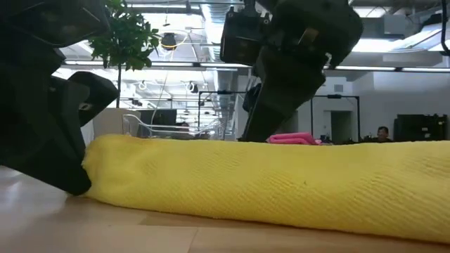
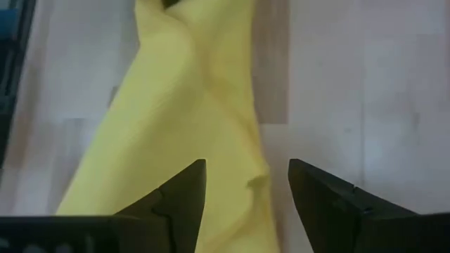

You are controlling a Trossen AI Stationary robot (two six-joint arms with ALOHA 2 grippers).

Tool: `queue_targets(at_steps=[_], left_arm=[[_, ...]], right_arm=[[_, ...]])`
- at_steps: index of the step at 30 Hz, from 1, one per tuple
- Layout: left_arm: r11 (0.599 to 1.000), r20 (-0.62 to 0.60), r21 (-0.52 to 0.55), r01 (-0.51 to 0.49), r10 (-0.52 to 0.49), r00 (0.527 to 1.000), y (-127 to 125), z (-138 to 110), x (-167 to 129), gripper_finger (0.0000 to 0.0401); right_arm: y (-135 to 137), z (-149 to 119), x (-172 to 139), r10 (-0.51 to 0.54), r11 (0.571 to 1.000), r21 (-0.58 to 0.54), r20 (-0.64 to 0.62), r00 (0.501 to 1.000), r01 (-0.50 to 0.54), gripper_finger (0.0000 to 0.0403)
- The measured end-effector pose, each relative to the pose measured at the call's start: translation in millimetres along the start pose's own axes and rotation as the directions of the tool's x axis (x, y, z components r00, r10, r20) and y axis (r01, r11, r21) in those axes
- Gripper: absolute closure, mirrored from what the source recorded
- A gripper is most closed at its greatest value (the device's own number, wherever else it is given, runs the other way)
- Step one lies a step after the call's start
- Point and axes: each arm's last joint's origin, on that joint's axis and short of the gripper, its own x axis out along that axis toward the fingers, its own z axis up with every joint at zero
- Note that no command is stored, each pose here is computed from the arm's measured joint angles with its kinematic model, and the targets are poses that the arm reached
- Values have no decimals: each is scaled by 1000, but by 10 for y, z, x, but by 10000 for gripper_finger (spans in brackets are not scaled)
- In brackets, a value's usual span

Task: Fold microfiber towels
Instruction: Fold the yellow microfiber cloth

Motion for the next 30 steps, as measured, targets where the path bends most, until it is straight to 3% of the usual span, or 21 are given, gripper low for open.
queue_targets(at_steps=[14, 19, 25, 30], left_arm=[[1000, 16, -10, -12, 12, 1000, -2, 8, -3, 401], [1000, 21, -12, -17, 17, 1000, -2, 12, -3, 401], [1000, 27, -13, -24, 25, 999, 1, 15, -5, 401], [999, 31, -14, -32, 32, 999, 3, 16, -5, 401]], right_arm=[[130, -92, 141, -42, 999, 7, -21, 999, 42, 188], [115, -114, 139, -67, 998, 17, -37, 997, 67, 254], [113, -122, 127, -70, 997, 24, -47, 996, 71, 382], [145, -41, 56, -74, 996, 52, -58, 996, 77, 386]])
